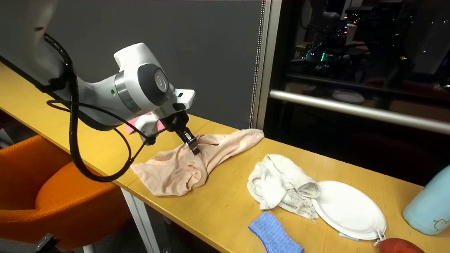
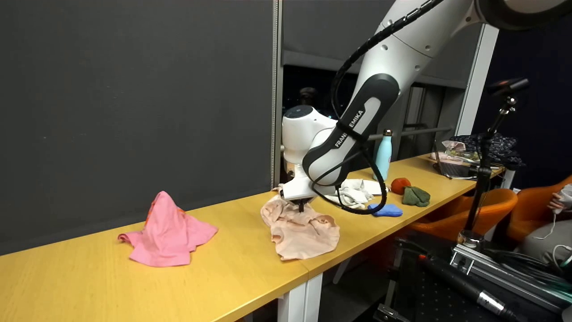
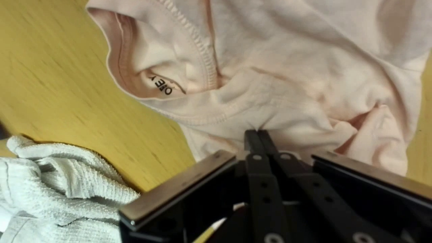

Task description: Unfold the peach shirt

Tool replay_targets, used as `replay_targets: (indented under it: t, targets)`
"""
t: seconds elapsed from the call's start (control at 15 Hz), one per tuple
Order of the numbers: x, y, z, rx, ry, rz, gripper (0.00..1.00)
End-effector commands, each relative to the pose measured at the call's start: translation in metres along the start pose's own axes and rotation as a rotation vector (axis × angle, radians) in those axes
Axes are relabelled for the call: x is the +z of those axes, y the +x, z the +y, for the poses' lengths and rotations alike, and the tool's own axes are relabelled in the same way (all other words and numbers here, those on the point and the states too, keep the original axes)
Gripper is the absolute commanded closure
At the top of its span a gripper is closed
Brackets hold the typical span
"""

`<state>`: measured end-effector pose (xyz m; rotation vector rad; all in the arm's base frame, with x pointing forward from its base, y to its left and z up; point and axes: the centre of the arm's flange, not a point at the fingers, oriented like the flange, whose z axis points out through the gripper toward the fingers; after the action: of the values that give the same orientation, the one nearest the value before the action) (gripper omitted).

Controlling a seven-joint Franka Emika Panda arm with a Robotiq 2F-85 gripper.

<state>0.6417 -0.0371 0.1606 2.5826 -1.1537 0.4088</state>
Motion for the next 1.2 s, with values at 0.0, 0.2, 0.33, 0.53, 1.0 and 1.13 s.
replay_targets:
  t: [0.0, 0.2, 0.33, 0.53, 1.0, 1.13]
  targets:
    - [-0.023, -0.003, 0.033, 0.016, -0.025, -0.004, 1.0]
    - [-0.024, -0.012, 0.073, 0.037, -0.07, -0.029, 1.0]
    - [-0.027, -0.02, 0.112, 0.06, -0.12, -0.04, 1.0]
    - [-0.033, -0.017, 0.167, 0.1, -0.193, -0.027, 1.0]
    - [-0.035, -0.025, 0.24, 0.139, -0.35, -0.034, 0.85]
    - [-0.031, -0.03, 0.245, 0.152, -0.365, -0.052, 0.66]
